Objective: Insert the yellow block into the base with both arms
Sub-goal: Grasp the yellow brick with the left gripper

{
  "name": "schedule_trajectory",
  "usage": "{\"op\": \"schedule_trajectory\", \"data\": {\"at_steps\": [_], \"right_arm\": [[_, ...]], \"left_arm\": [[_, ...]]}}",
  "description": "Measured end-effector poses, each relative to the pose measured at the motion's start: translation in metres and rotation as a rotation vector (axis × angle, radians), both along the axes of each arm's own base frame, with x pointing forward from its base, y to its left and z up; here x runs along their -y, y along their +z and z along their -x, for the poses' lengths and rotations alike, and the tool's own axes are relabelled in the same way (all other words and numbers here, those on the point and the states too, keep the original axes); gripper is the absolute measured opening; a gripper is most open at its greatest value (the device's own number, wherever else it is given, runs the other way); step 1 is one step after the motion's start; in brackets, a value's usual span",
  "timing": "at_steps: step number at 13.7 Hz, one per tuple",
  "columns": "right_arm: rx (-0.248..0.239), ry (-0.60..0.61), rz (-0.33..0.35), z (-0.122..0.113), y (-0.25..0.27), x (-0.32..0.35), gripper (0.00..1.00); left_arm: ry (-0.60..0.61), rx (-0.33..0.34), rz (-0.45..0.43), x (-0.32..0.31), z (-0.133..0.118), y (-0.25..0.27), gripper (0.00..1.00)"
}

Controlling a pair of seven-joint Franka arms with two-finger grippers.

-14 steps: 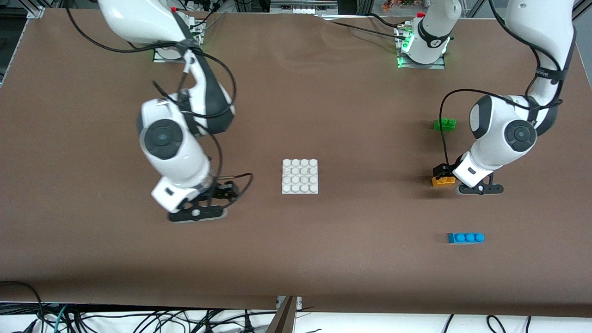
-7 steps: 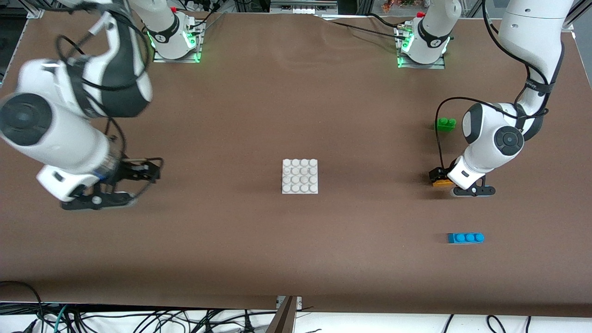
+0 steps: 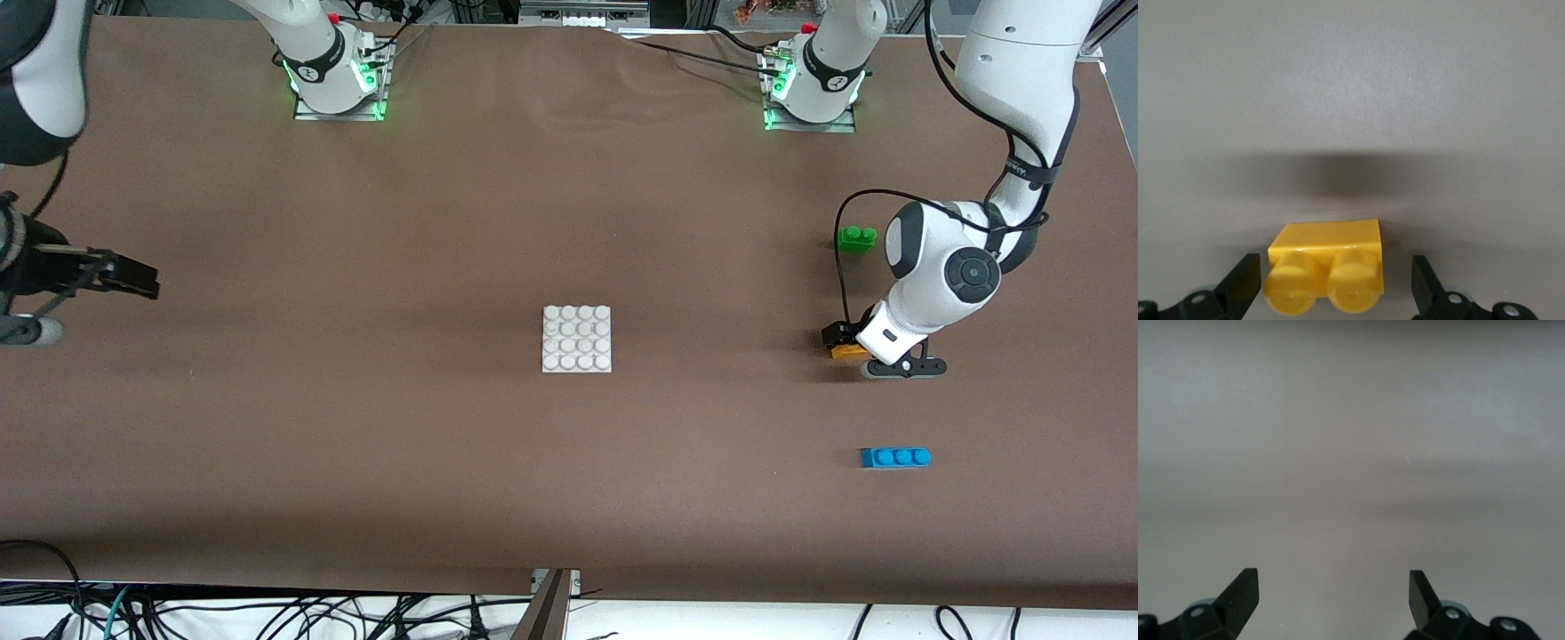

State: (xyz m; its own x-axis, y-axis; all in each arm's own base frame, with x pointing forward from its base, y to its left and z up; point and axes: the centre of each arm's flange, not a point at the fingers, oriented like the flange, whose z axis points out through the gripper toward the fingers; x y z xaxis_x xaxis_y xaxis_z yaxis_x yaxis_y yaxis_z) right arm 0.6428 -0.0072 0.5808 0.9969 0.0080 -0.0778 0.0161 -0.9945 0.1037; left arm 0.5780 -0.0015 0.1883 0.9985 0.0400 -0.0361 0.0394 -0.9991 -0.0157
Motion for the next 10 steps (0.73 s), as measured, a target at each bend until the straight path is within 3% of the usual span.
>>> {"op": "schedule_trajectory", "data": {"at_steps": [1,3,7,10], "right_arm": [[0.016,0.003,-0.002,0.002,0.007,0.005,1.00],[0.051,0.004,-0.018,0.009,0.020,0.014,1.00],[0.058,-0.033,-0.050,0.045,0.038,0.053,1.00],[0.053,-0.007,-0.068,0.056,0.039,0.053,1.00]], "left_arm": [[0.001,-0.003,0.000,0.000,0.000,-0.003,0.95],[0.001,0.001,0.000,0.000,-0.001,-0.002,0.70],[0.001,0.019,0.000,-0.001,-0.007,0.005,0.68],[0.001,0.016,-0.002,-0.001,-0.022,0.034,0.68]]}}
